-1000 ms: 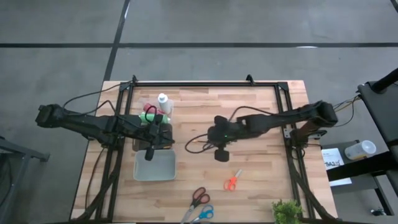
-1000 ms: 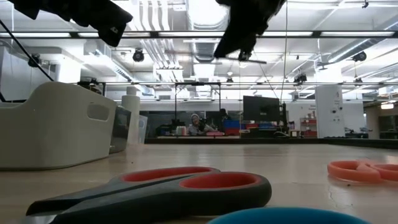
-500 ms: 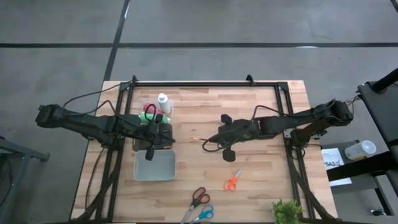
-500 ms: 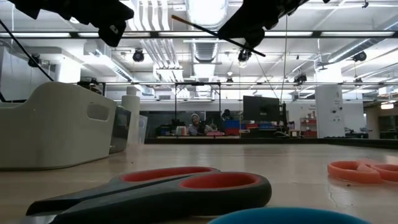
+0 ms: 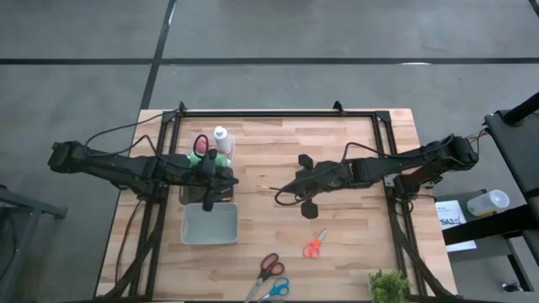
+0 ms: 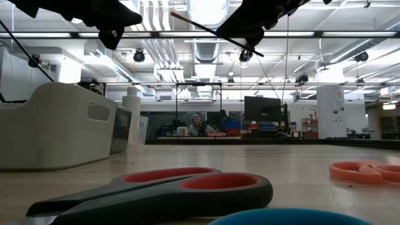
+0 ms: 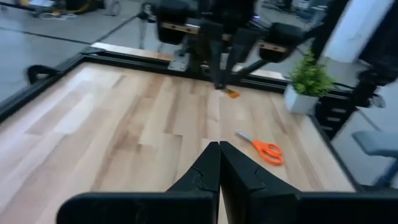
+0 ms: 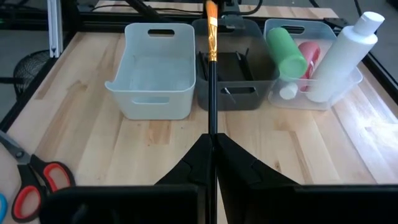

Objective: Pick & Place Paint Supplies
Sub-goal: Put the orange paint brush into the black bin

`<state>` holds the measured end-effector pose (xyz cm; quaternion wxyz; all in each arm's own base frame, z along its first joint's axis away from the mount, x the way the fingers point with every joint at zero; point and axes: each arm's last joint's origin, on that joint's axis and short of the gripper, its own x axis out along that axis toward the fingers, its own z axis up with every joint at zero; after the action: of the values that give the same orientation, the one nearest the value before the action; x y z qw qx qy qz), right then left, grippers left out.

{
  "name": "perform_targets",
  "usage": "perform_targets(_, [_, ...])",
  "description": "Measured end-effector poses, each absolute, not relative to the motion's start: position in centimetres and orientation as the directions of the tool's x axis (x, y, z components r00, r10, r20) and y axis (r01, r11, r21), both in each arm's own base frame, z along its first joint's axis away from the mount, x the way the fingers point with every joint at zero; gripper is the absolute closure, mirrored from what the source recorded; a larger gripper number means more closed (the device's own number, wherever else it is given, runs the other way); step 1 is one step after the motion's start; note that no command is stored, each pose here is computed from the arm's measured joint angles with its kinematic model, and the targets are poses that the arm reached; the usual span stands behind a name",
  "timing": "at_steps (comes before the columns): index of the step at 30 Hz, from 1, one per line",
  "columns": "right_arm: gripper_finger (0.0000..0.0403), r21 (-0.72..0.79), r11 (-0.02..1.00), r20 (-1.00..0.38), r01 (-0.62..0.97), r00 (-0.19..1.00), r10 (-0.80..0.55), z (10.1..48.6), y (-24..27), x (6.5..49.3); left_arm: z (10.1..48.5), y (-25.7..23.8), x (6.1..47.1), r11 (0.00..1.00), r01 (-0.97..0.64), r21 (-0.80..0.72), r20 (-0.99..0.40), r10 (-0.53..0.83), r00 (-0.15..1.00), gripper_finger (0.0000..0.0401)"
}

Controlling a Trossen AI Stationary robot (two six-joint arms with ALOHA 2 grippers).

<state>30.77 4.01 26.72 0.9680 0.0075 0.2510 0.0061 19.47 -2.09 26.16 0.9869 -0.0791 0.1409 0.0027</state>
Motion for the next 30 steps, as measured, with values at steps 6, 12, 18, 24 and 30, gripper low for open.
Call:
perform_targets(6, [0.0391, 0.017, 1.0, -0.486, -0.009, 0.874, 0.016, 26.7, 4.01, 30.78, 26.63, -2.3, 19.59, 0.982, 0.042, -0.182, -0.231, -0.084, 0.969, 0.0383])
perform_targets(12, [0.0391, 0.017, 1.0, -0.486, -0.009, 0.874, 0.016, 26.7, 4.01, 30.78, 26.81, -2.32, 19.63, 0.981, 0.05, -0.186, -0.212, -0.089, 0.973, 0.0347])
perform_targets(18, [0.0391, 0.016, 1.0, -0.486, -0.009, 0.874, 0.016, 26.7, 4.01, 30.78, 26.7, -2.3, 19.6, 0.984, 0.046, -0.174, -0.224, -0.085, 0.971, 0.0316])
perform_targets(24, [0.0391, 0.016, 1.0, -0.486, -0.009, 0.874, 0.016, 26.69, 4.01, 30.79, 26.6, -2.3, 19.58, 0.984, 0.044, -0.17, -0.234, -0.084, 0.969, 0.0311])
perform_targets(30, [0.0391, 0.016, 1.0, -0.486, -0.009, 0.874, 0.016, 26.69, 4.01, 30.79, 26.59, -2.29, 19.58, 0.985, 0.043, -0.166, -0.235, -0.082, 0.968, 0.031])
